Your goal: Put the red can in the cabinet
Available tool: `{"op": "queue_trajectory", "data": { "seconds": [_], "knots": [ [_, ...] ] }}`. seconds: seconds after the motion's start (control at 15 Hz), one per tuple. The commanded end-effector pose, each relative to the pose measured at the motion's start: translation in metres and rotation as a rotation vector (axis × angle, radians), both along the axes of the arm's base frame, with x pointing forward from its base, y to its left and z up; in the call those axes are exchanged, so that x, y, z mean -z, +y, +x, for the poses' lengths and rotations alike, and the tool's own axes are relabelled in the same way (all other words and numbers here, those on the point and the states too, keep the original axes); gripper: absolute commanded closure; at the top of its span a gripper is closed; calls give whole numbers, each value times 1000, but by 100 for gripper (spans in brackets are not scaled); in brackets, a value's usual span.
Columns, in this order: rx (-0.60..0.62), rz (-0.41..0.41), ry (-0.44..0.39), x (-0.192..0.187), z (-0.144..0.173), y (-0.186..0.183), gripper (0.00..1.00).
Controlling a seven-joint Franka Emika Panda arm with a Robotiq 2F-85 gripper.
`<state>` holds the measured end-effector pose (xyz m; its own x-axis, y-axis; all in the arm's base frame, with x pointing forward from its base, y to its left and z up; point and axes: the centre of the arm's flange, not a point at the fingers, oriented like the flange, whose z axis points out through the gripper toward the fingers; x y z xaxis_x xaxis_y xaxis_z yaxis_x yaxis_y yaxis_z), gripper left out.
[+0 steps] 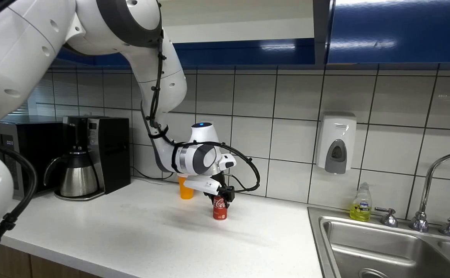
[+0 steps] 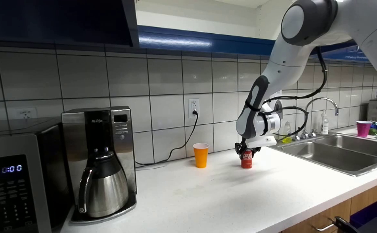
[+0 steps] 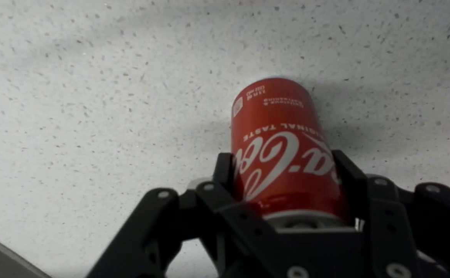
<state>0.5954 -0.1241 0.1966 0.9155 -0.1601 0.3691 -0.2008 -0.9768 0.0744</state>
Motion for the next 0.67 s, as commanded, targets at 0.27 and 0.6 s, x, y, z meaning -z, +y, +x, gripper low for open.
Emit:
{"op": "queue_trajectory", "data": {
  "seconds": [0.27, 0.6],
  "knots": [
    [20, 10, -6, -11, 1, 2, 61],
    [1, 12, 42, -23, -3, 9, 61]
  ]
}}
